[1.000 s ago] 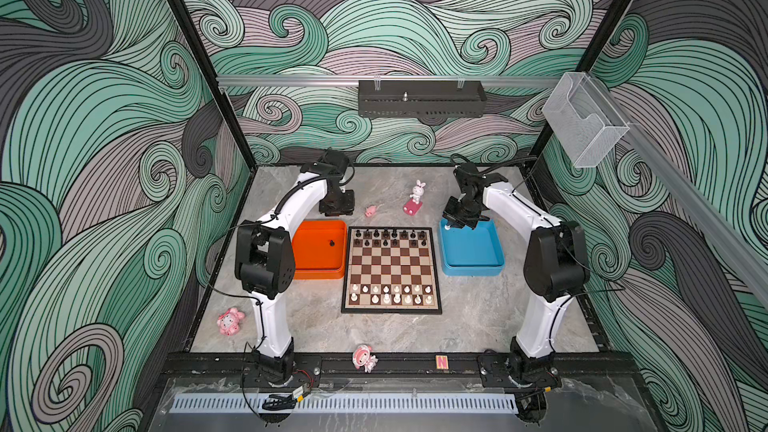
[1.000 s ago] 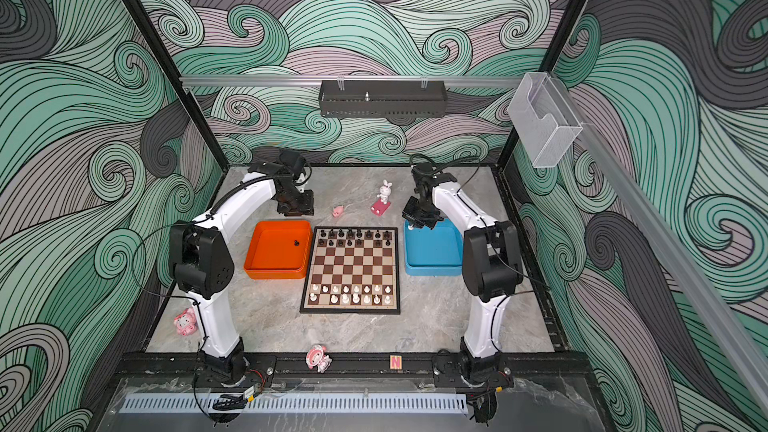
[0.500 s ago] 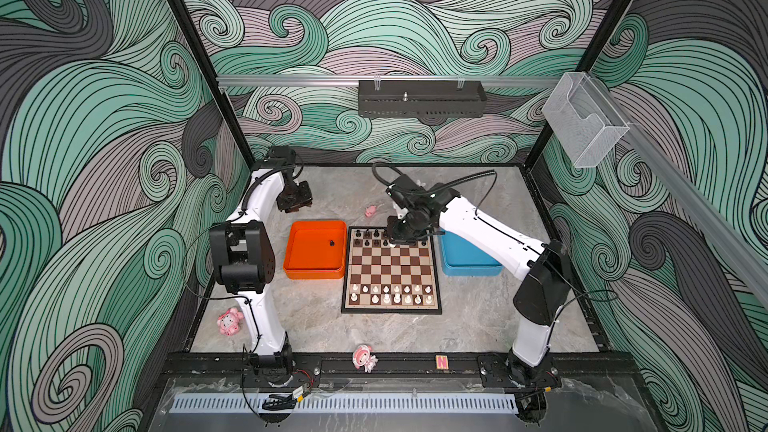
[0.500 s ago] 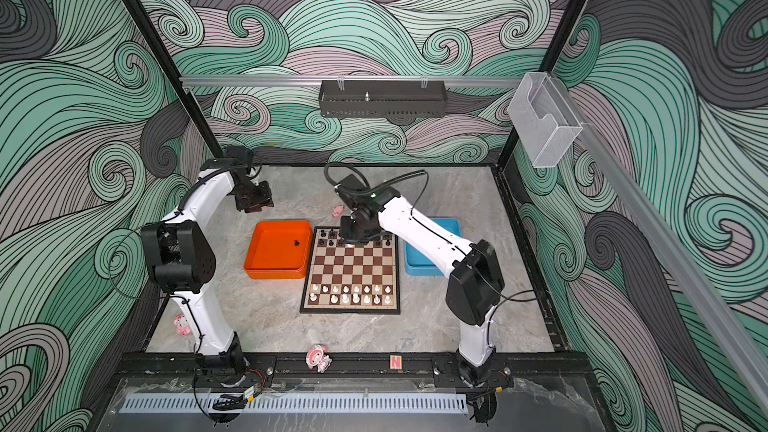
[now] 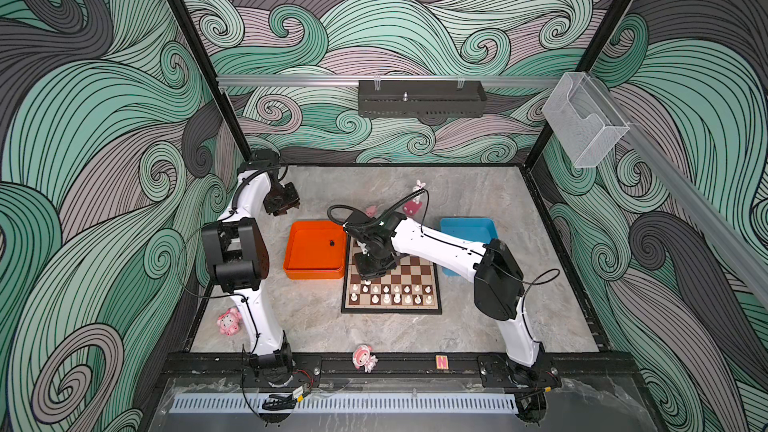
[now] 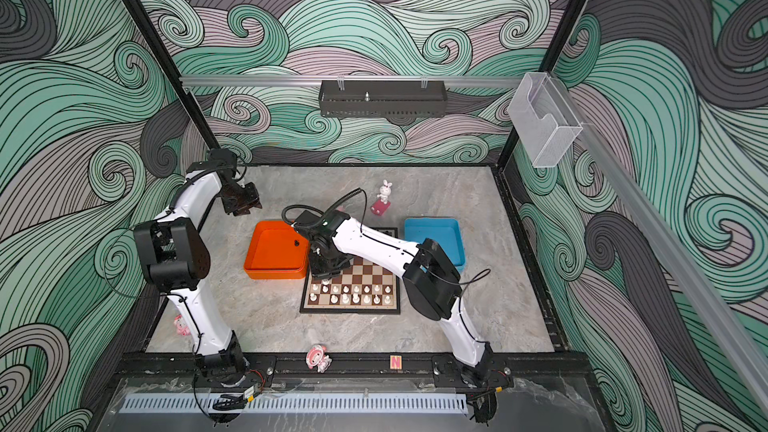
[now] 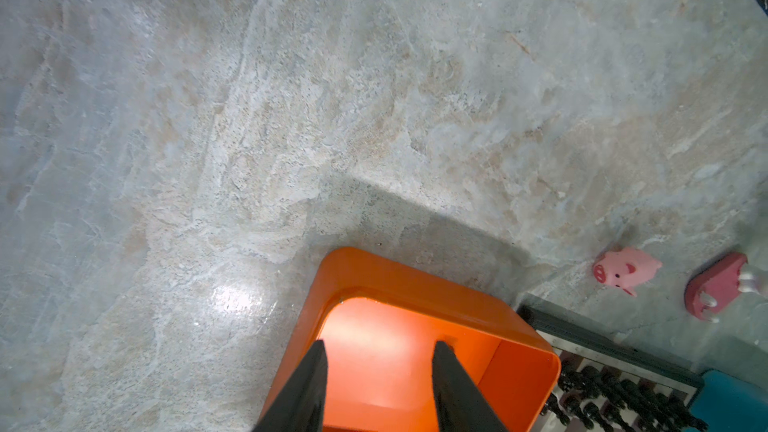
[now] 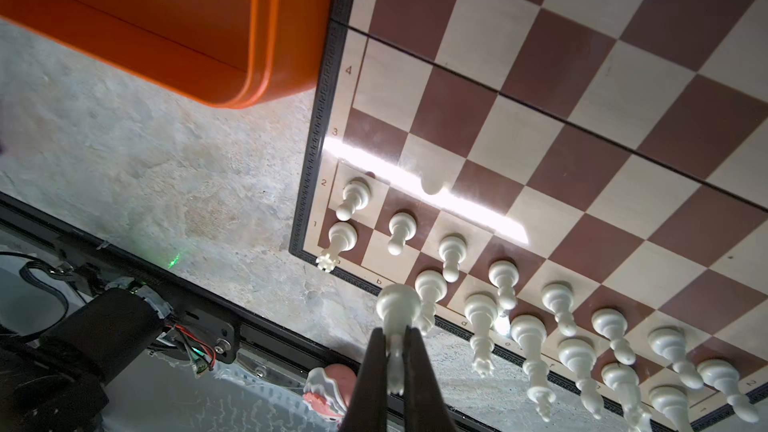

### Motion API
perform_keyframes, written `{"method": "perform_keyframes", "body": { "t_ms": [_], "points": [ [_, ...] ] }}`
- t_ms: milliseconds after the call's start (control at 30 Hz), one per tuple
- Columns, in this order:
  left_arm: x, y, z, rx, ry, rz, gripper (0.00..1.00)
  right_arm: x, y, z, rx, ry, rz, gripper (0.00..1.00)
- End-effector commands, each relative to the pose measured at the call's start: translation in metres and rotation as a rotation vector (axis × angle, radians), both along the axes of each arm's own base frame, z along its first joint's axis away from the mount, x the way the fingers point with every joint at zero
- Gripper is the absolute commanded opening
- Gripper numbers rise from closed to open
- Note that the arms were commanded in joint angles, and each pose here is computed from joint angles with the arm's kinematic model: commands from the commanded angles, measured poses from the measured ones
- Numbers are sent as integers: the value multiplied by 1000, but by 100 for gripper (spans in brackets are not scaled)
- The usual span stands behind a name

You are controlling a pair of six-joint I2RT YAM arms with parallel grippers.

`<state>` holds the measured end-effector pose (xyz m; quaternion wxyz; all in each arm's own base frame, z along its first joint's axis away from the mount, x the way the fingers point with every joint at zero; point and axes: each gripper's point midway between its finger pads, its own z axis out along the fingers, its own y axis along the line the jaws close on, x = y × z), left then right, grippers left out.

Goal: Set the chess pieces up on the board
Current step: 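Carry the white knight over the white back row of the board, then lower the white knight toward its square in the white back row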

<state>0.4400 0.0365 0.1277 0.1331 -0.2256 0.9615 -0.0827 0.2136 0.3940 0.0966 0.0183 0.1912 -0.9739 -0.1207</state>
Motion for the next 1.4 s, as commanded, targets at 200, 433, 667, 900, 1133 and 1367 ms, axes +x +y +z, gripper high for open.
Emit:
{"method": "perform_keyframes", "body": {
  "t_ms": [200,433,667,900,1133,1367],
  "points": [
    [0,-5,-13,-44,27,7,45,-14,0,-2,-18,64,61,0],
    [1,-6,-13,-56,27,8,45,-20,1,-3,-26,80,89,0],
    [1,-6,-14,-56,29,8,45,-27,6,-9,-36,98,115,0],
    [0,-6,-15,-57,33,11,45,-31,8,-17,-48,116,124,0],
    [0,-7,-15,-63,34,12,45,-34,10,-26,-60,133,131,0],
    [0,-8,-17,-66,37,11,45,-34,11,-32,-66,140,137,0]
  ]
}}
